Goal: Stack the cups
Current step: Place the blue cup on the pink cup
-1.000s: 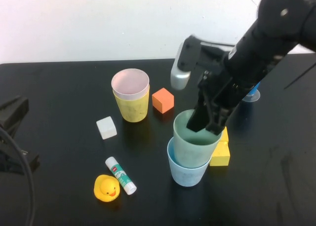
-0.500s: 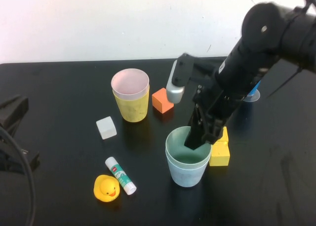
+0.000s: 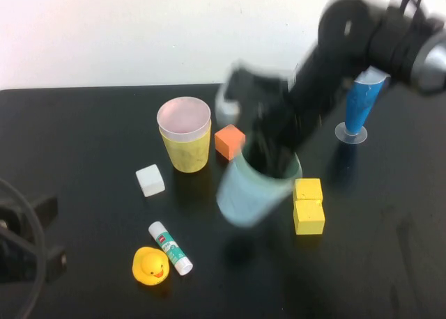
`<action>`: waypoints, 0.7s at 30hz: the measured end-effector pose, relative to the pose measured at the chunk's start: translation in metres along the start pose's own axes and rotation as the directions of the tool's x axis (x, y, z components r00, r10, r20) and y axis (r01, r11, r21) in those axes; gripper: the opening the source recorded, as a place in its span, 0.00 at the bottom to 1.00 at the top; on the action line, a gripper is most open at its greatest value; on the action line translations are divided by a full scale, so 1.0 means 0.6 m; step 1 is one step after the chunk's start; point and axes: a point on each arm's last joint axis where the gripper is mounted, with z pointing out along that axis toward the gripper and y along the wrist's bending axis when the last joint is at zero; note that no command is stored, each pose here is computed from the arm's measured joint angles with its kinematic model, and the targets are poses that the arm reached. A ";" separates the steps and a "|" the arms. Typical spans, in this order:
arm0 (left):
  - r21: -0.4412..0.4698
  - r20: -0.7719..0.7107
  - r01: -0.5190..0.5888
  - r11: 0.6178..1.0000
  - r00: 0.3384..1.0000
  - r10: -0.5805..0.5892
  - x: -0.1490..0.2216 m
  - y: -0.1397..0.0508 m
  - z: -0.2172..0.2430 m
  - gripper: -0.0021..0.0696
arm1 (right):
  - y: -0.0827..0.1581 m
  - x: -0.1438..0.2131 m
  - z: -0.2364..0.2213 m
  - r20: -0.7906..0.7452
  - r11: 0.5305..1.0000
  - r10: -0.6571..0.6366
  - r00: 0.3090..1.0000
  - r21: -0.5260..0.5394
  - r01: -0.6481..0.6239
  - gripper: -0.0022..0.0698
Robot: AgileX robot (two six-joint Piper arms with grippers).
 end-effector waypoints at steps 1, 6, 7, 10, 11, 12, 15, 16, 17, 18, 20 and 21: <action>-0.001 -0.033 0.012 1.000 0.999 -0.012 0.005 0.000 0.001 0.03 | -0.001 -0.013 -0.017 0.029 0.999 -0.012 1.000 0.030 0.012 0.16; -0.005 -0.119 0.028 1.000 0.992 -0.029 0.016 0.001 0.008 0.03 | -0.008 -0.079 -0.113 0.181 0.970 -0.107 0.978 0.235 0.063 0.16; -0.006 -0.121 0.031 0.999 0.992 -0.032 0.017 0.001 0.009 0.03 | -0.010 -0.087 -0.122 0.200 0.963 -0.116 0.973 0.261 0.061 0.16; -0.007 -0.123 0.049 0.999 0.991 -0.050 0.017 0.001 0.011 0.03 | -0.023 -0.105 -0.133 0.248 0.945 -0.141 0.958 0.323 0.056 0.16; -0.005 -0.126 0.054 0.999 0.991 -0.054 0.017 0.000 0.012 0.03 | -0.031 -0.108 -0.128 0.258 0.941 -0.145 0.955 0.335 0.052 0.16; -0.004 -0.126 0.060 0.998 0.990 -0.060 0.017 0.000 0.012 0.03 | -0.039 -0.109 -0.120 0.265 0.938 -0.145 0.953 0.344 0.047 0.16; -0.002 -0.133 0.069 0.998 0.989 -0.068 0.017 0.000 0.015 0.03 | -0.062 -0.110 -0.092 0.276 0.933 -0.136 0.952 0.359 0.029 0.16; -0.002 -0.136 0.070 0.998 0.988 -0.070 0.018 0.000 0.016 0.03 | -0.068 -0.109 -0.085 0.274 0.931 -0.134 0.953 0.364 0.026 0.16; -0.003 -0.138 0.071 0.998 0.988 -0.070 0.018 0.000 0.017 0.03 | -0.073 -0.107 -0.076 0.269 0.932 -0.128 0.955 0.362 0.023 0.16; -0.004 -0.142 0.071 0.997 0.987 -0.071 0.018 0.000 0.019 0.03 | -0.077 -0.105 -0.068 0.261 0.934 -0.125 0.957 0.358 0.024 0.16; -0.005 -0.148 0.071 0.997 0.986 -0.071 0.019 0.000 0.021 0.03 | -0.081 -0.104 -0.061 0.254 0.933 -0.133 0.958 0.358 0.034 0.16; -0.006 -0.154 0.072 0.997 0.986 -0.072 0.019 0.000 0.023 0.03 | -0.083 -0.103 -0.057 0.254 0.932 -0.134 0.958 0.360 0.035 0.16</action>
